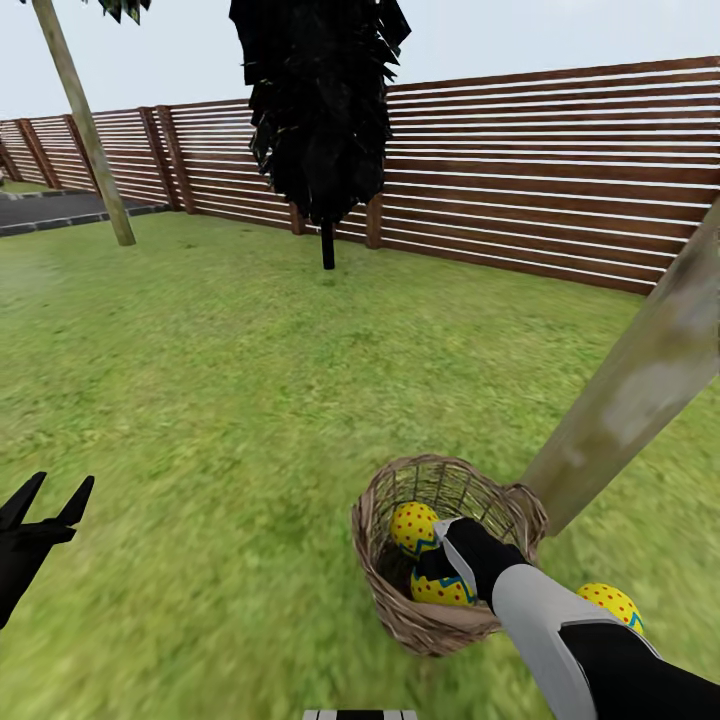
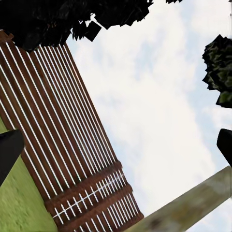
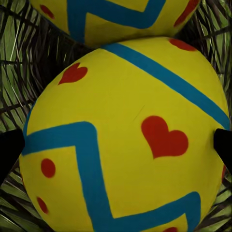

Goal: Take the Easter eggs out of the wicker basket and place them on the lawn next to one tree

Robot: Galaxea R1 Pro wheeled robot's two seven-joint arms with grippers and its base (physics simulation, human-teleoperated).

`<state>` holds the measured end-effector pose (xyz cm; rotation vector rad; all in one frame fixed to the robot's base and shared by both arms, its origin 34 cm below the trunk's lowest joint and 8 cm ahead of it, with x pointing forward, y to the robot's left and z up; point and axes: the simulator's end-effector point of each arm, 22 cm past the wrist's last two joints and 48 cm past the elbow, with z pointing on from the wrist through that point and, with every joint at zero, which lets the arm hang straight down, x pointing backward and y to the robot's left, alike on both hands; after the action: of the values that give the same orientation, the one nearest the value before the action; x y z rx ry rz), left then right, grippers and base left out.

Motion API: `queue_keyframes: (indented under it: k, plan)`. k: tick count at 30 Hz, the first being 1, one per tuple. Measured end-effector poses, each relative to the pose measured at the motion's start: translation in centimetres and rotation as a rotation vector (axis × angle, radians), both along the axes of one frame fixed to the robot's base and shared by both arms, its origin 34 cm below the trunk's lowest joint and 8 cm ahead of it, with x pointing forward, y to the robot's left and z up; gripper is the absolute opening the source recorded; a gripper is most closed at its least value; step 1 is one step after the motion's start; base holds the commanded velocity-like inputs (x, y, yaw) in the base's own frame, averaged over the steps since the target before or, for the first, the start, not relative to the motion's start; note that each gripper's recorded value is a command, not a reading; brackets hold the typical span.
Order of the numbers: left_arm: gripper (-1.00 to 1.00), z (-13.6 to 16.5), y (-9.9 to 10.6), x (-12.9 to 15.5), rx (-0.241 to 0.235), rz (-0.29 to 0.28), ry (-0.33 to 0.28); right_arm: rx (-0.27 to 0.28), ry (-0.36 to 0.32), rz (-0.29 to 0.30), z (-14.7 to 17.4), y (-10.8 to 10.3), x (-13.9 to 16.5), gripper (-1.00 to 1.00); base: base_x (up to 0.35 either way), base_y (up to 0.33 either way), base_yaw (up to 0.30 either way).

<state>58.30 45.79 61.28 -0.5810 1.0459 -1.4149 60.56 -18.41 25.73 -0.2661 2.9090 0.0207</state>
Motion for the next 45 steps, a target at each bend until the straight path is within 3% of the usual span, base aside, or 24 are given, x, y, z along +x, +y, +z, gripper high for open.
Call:
queue_keyframes:
  k: [17, 41, 43, 45]
  plan:
    - [1.00, 0.4, 0.0, -0.1, 0.000, -0.001, -0.007, 0.001, -0.002, 0.001, 0.1, 0.1, -0.3, -1.00, 0.000, 0.000, 0.000]
    - [1.00, 4.5, -0.2, -1.1, 0.000, -0.007, -0.086, 0.006, -0.116, 0.005, 4.8, 0.1, 2.2, -1.00, 0.000, 0.000, 0.000]
    - [1.00, 5.0, -0.3, -1.2, -0.002, -0.014, -0.096, 0.009, -0.128, 0.007, 5.4, 0.1, 2.6, -1.00, 0.000, 0.000, 0.000]
    - [1.00, 5.7, -0.5, -1.5, -0.047, -0.073, -0.085, 0.004, -0.137, 0.005, 5.8, -0.3, 2.8, -1.00, 0.000, 0.000, 0.000]
